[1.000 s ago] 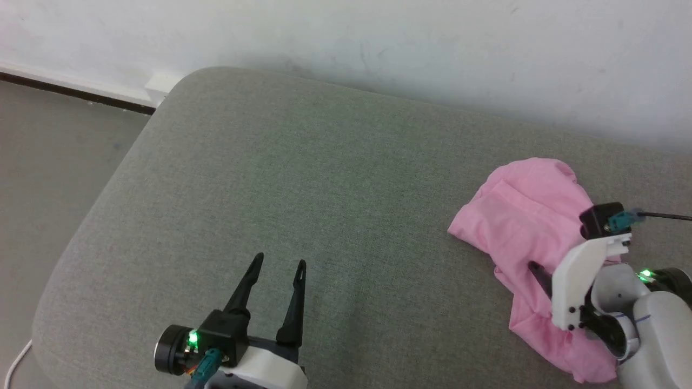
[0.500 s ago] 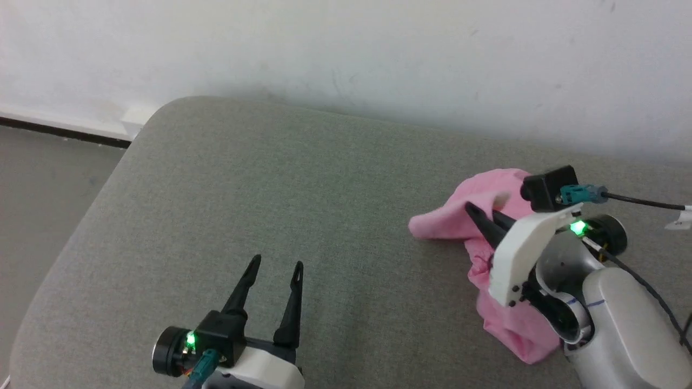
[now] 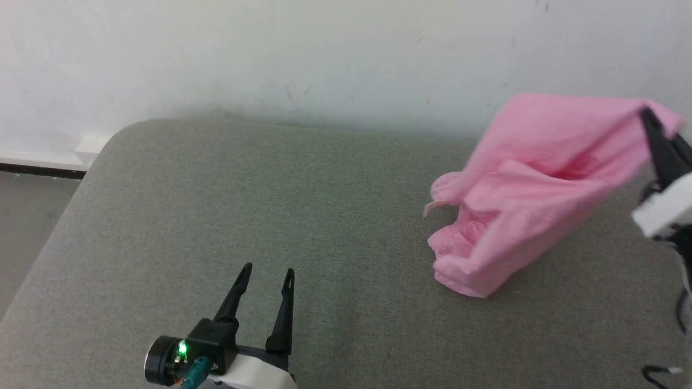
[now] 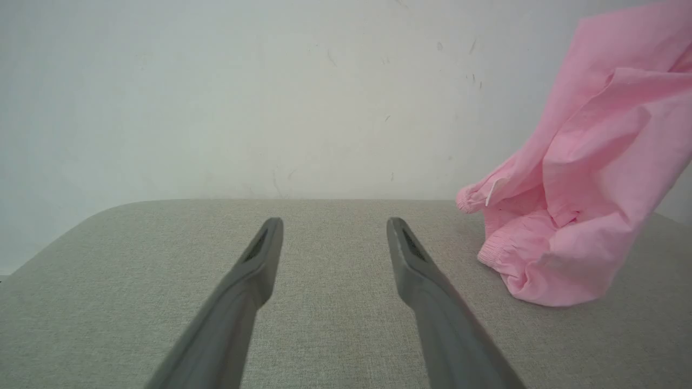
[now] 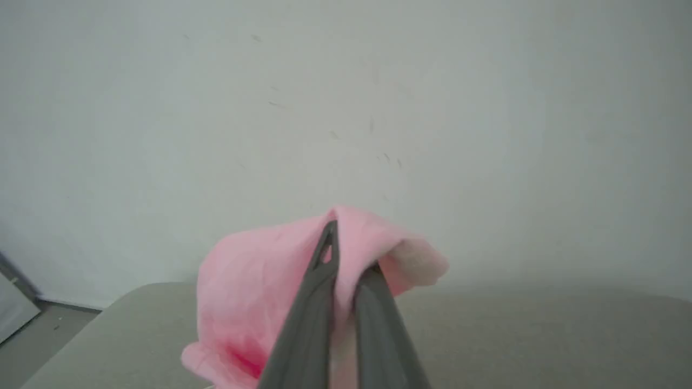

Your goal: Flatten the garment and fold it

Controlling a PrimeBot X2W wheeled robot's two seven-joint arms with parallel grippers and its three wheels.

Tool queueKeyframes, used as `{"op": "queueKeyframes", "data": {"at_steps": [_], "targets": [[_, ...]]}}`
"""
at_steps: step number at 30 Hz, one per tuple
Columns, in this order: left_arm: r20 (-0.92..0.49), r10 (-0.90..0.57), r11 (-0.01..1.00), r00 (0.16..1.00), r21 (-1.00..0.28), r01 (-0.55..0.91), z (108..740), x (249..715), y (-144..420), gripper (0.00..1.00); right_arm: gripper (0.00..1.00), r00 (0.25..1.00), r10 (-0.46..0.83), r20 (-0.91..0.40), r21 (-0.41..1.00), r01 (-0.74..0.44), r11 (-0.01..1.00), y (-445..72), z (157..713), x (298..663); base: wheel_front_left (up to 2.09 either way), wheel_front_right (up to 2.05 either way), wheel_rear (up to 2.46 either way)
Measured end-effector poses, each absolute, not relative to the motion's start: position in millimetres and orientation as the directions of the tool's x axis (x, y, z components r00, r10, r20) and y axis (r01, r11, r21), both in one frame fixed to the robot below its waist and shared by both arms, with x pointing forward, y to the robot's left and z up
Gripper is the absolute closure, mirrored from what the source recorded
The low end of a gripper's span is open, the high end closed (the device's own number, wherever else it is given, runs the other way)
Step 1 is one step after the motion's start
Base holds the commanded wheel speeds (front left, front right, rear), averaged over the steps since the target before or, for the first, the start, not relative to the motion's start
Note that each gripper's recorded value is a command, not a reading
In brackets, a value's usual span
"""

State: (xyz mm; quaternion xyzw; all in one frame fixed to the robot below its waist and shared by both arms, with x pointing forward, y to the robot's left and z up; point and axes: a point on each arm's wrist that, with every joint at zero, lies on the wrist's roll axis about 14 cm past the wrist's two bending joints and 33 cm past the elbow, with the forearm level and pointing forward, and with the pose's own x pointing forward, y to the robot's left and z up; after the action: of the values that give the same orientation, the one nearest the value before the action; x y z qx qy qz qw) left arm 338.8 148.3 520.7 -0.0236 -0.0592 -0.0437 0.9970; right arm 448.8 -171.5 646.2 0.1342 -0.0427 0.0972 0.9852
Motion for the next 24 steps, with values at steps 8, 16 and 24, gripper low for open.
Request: {"op": "queueKeyframes", "data": {"at_steps": [8,16,24], "targets": [[0.088,-0.135,0.989,0.987,-0.050,0.140,510,348,133,0.00,1.00,0.897,-0.313,-0.311,0.202,0.384,0.901,-336,501,396,0.00,0.00,0.00],[0.075,-0.176,0.982,0.982,-0.053,0.180,506,356,121,0.00,0.00,0.846,-0.343,-0.409,0.151,0.433,0.889,-338,448,377,0.00,0.00,0.00],[0.096,-0.241,0.968,0.966,-0.054,0.247,512,354,102,0.00,0.00,0.979,-0.164,-0.118,0.089,0.175,0.981,-276,512,402,0.00,0.00,0.00]]}}
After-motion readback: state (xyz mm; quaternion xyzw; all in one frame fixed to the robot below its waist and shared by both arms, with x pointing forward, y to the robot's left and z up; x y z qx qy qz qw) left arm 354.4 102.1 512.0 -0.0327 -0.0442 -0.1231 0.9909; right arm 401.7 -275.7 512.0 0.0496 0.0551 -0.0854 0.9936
